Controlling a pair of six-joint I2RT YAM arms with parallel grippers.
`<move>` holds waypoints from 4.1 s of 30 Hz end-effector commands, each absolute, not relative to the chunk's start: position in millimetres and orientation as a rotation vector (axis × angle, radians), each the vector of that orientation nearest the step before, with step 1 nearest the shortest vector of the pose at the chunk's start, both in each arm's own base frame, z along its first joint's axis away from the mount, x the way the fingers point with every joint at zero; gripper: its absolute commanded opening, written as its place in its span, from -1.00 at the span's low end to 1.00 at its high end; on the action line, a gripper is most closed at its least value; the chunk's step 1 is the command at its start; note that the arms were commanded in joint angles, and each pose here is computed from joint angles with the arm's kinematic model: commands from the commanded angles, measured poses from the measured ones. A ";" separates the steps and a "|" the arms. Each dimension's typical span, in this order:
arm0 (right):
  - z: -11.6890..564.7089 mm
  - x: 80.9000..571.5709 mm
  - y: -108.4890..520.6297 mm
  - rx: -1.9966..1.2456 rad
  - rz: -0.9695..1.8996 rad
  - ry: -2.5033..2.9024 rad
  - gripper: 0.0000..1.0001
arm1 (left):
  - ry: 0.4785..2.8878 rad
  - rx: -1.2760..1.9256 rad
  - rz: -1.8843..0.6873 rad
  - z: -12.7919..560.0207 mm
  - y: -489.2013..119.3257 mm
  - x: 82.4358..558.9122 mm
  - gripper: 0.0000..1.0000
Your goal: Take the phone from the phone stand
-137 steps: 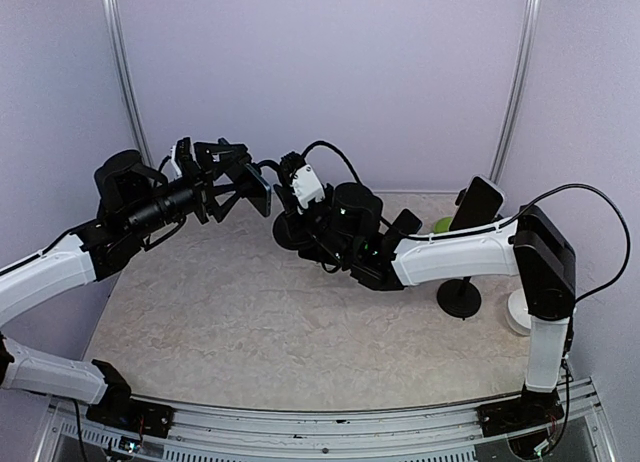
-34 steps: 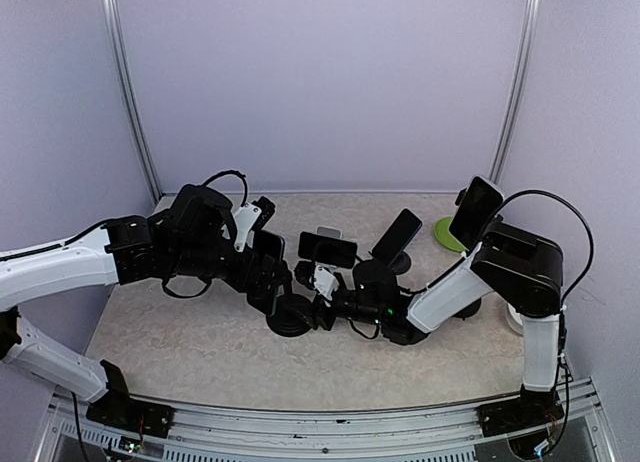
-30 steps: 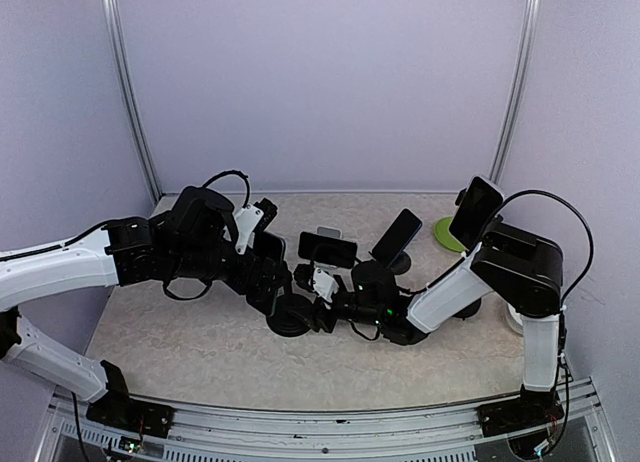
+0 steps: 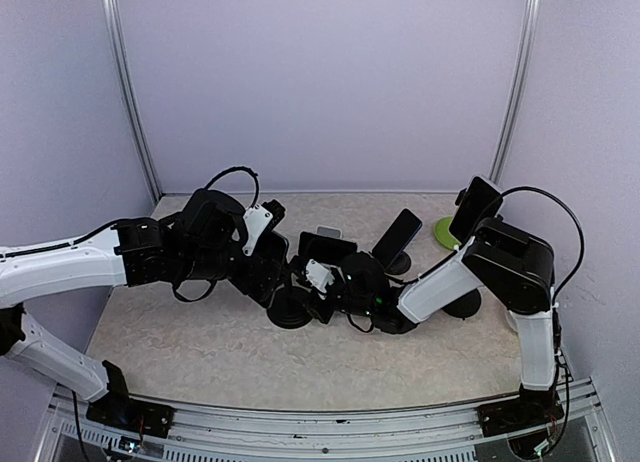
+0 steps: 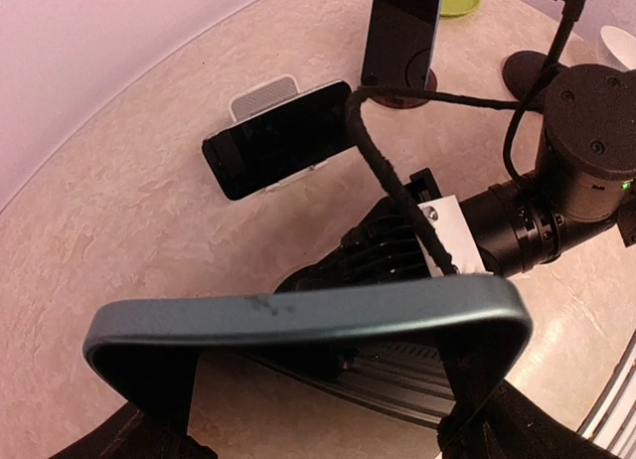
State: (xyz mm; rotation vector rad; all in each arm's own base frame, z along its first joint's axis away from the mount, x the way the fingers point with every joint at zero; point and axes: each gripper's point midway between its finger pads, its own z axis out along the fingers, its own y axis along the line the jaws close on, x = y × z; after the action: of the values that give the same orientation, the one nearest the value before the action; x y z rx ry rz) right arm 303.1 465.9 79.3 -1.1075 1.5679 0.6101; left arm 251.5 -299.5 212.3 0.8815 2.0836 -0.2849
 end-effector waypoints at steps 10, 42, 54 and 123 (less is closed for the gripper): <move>112.6 333.9 446.3 -1.044 0.590 1.534 -0.01 | 2.183 0.700 -0.212 204.5 -294.9 274.3 0.14; 189.2 261.5 418.2 -0.955 0.917 1.711 0.66 | 1.969 0.541 -0.554 313.2 -283.8 275.3 0.98; 236.6 235.3 434.7 -0.839 1.032 1.837 0.59 | 2.022 0.133 -0.525 310.0 -209.9 304.4 0.98; 254.6 255.4 460.8 -0.536 1.026 1.921 -1.00 | 1.997 0.247 -0.755 271.9 -183.9 278.3 0.97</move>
State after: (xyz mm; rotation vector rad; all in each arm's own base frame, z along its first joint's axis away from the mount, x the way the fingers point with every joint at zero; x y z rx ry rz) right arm 241.0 472.7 220.0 -0.5911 2.0265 1.0490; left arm 284.0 -174.0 267.2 0.1324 2.0386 -0.7184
